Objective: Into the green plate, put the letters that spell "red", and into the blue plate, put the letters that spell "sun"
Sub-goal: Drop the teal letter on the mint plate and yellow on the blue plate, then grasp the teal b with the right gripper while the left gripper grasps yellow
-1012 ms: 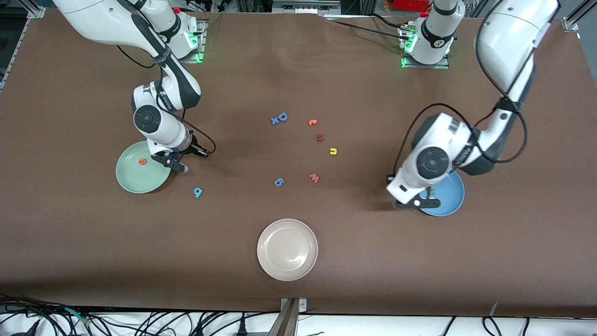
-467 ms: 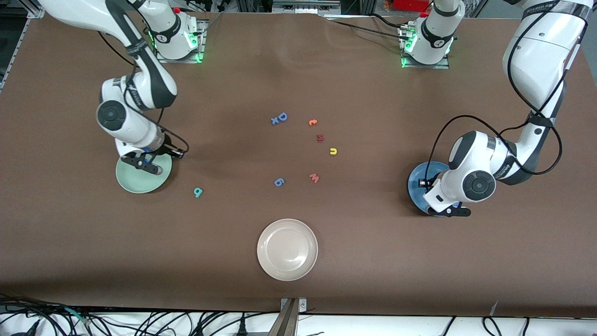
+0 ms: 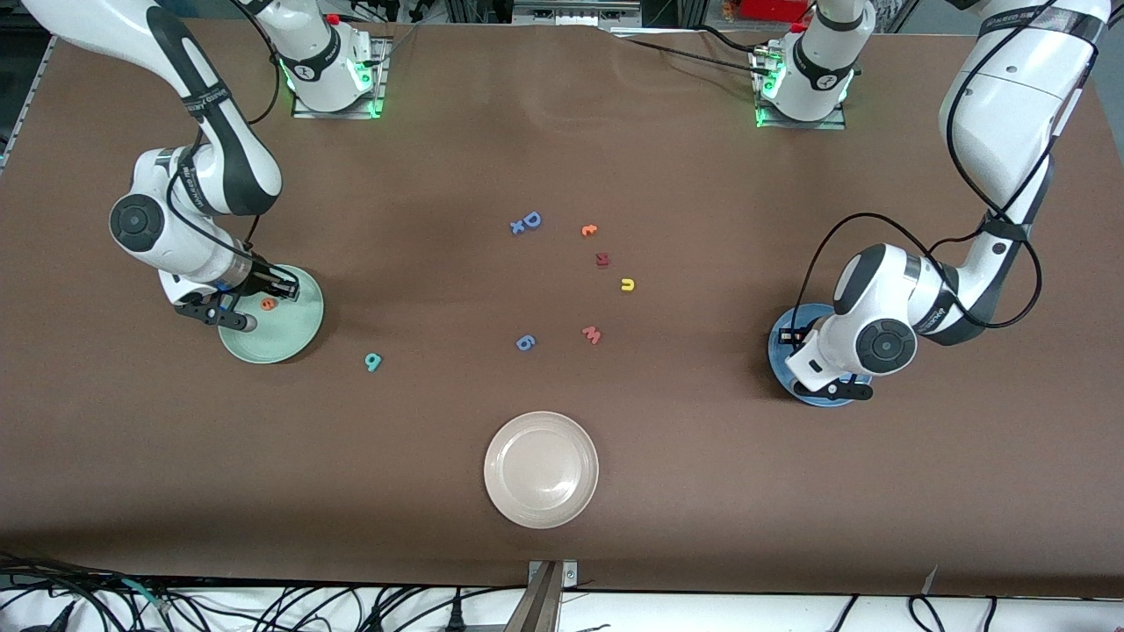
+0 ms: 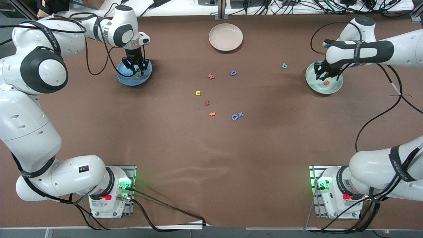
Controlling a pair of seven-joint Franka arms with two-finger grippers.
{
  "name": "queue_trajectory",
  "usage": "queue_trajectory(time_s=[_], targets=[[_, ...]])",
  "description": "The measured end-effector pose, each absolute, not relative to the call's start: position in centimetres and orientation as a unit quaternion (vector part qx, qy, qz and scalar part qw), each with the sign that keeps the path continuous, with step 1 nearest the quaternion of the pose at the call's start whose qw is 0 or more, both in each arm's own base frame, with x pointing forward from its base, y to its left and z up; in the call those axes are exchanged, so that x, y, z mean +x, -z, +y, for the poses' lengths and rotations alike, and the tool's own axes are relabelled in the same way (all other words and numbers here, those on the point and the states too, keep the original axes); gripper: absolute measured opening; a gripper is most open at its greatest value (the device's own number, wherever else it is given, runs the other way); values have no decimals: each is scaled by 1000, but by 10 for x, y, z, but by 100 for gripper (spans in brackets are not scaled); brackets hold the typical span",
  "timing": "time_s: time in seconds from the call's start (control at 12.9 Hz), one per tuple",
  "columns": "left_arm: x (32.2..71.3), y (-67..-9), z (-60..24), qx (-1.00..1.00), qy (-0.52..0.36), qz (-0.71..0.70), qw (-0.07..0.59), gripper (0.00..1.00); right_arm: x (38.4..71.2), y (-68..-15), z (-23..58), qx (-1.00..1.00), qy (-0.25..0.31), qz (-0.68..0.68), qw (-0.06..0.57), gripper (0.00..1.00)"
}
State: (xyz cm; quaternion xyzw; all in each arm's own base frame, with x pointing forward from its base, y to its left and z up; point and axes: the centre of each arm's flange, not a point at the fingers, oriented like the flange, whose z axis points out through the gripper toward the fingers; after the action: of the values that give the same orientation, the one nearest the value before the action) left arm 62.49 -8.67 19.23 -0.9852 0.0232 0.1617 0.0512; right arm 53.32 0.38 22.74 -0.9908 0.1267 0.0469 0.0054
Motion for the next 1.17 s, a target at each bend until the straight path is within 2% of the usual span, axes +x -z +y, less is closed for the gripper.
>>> queue_trajectory(time_s=[0.23,0.39,0.62,0.7,0.86,0.93,1.17], targets=[[626,-207,-92,-986,-155,27,53,83,534,-211,0,-991,-44,127,15,29],[624,-231,-116,-987,-148,44,51,100,535,-199,-2,-991,-42,126,19,29],[612,-271,-175,-990,-133,34,24,100,538,-198,-3,-991,-39,127,21,34],[608,-279,-192,-991,-132,18,15,100,541,-200,-4,-991,-36,128,21,41],[597,-286,-227,-992,-129,-3,12,100,544,-203,-4,-991,-32,128,21,63],[591,-289,-246,-992,-124,-12,9,100,545,-204,-4,-991,-30,128,21,69],[574,-298,-305,-995,-99,-25,-23,100,552,-210,0,-992,-23,126,22,68]])
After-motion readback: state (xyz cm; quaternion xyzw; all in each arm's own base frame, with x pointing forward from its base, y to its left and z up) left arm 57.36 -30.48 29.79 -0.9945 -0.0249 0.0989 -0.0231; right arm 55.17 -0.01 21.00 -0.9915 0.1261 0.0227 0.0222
